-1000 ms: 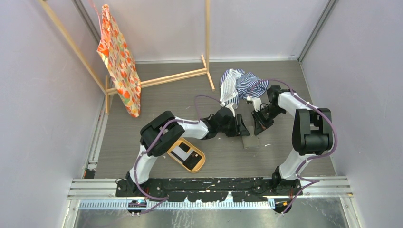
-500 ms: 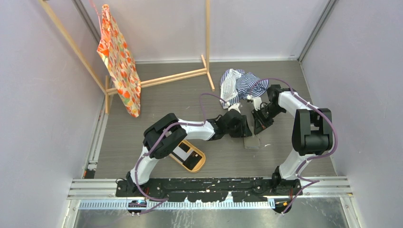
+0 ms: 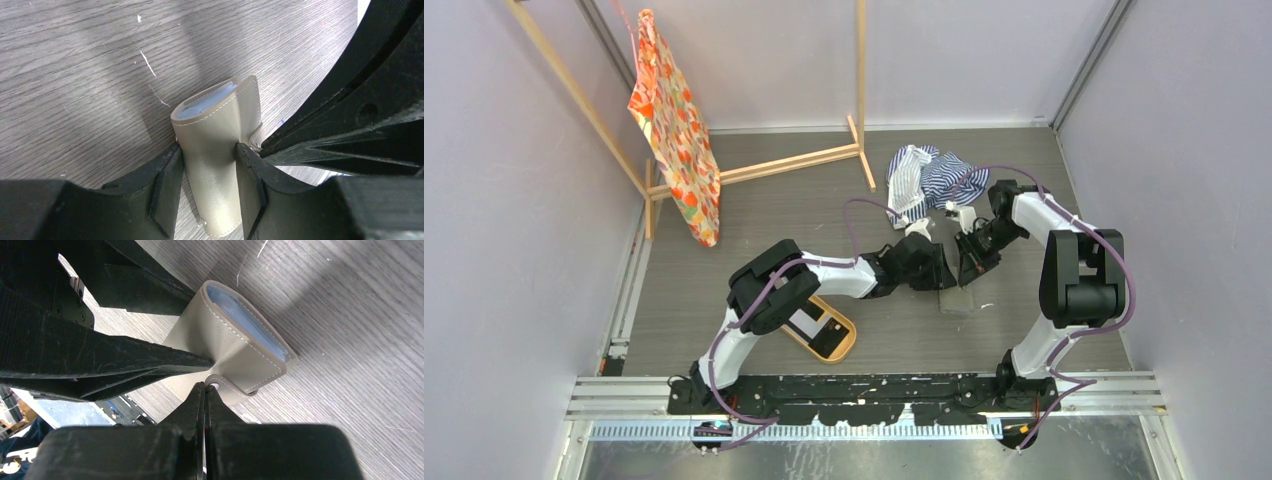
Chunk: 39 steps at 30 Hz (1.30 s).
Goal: Put the credit cards into the card holder
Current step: Close the card holder at the center of the board.
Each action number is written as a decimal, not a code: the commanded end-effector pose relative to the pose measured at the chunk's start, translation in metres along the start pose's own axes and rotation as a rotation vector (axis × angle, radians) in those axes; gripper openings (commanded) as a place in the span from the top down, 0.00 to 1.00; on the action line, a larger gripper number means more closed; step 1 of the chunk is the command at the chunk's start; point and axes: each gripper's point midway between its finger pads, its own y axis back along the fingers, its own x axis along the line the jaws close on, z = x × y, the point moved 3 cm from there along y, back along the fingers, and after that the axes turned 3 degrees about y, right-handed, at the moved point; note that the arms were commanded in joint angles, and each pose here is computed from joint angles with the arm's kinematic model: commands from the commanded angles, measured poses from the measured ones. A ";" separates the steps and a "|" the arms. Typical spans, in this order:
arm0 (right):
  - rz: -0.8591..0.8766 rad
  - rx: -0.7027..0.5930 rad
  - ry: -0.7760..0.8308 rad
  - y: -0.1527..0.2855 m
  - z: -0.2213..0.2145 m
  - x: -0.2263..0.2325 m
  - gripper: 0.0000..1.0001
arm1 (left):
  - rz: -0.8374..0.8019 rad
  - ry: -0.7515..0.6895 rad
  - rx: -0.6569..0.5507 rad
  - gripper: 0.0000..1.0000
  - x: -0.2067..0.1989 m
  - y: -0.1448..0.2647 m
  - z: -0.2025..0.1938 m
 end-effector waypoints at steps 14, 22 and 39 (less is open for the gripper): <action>0.012 0.017 0.037 0.003 -0.004 0.016 0.99 | 0.315 -0.033 0.220 0.58 0.104 -0.002 -0.082; -0.031 0.062 0.023 -0.002 -0.010 0.010 0.99 | 0.312 -0.032 0.218 0.58 0.104 -0.002 -0.082; -0.016 -0.021 0.021 0.004 0.007 0.021 0.99 | 0.299 -0.029 0.221 0.58 0.102 -0.003 -0.083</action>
